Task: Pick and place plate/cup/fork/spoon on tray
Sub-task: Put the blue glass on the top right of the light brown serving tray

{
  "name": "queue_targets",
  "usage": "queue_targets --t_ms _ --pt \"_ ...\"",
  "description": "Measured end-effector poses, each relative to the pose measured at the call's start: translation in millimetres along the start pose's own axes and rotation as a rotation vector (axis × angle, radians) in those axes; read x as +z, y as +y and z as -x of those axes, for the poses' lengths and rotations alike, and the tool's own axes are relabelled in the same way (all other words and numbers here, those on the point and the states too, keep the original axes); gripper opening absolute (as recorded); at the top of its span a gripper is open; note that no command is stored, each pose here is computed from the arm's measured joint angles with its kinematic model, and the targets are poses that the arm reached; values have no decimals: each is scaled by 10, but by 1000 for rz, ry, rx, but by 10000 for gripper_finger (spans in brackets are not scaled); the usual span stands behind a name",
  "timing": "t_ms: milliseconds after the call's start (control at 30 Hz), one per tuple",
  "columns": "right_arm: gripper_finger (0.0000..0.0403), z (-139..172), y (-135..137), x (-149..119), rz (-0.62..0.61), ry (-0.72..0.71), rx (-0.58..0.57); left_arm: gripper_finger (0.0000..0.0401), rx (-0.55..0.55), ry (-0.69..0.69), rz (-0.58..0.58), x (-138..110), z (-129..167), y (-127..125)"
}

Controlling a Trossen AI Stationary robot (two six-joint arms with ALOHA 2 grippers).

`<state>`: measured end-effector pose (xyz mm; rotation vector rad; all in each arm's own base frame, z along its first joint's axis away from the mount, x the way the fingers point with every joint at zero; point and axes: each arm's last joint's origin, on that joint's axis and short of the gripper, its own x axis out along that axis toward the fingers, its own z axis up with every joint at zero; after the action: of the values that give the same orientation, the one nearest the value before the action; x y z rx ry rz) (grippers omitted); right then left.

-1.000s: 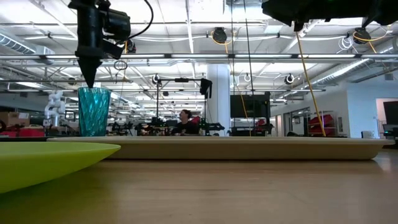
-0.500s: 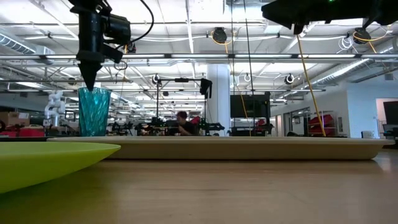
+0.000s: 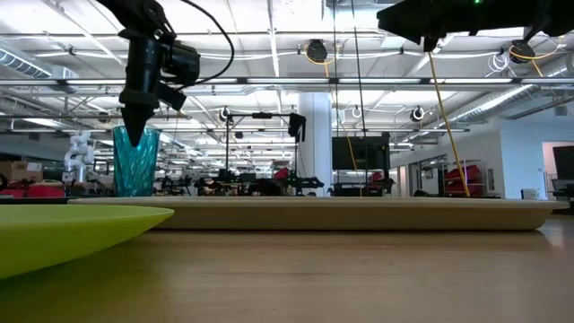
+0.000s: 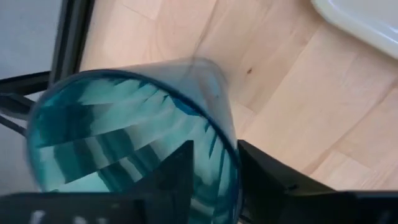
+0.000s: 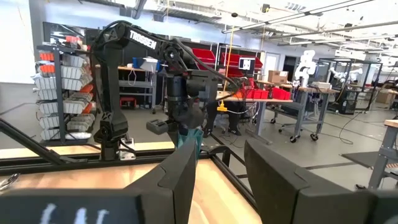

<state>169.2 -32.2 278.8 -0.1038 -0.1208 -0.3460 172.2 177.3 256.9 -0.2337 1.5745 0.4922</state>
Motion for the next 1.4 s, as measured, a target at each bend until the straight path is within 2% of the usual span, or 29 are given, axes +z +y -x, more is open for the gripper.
queue_targets --t_ms 200,467,600,733,867,1100,1267,1400 --pt "130 0 -2 0 8 0 -5 14 3 15 9 5 -24 15" --pt "130 0 -4 1 10 -1 -14 8 -12 43 23 -27 -21 15" --pt "130 1 -23 -1 16 6 -79 8 -21 74 32 -54 71 21" --pt "130 1 -25 0 30 7 -84 8 -34 39 41 -19 264 26" --pt "130 1 -24 0 33 7 -83 8 -95 -68 48 71 512 -26" --pt "130 1 -24 -1 36 7 -83 8 -124 -180 28 191 852 -369" --pt "130 1 -24 2 35 5 -83 8 -150 -188 0 221 910 -723" --pt "130 2 -27 30 28 -24 -87 8 -156 -155 -28 326 836 -964"
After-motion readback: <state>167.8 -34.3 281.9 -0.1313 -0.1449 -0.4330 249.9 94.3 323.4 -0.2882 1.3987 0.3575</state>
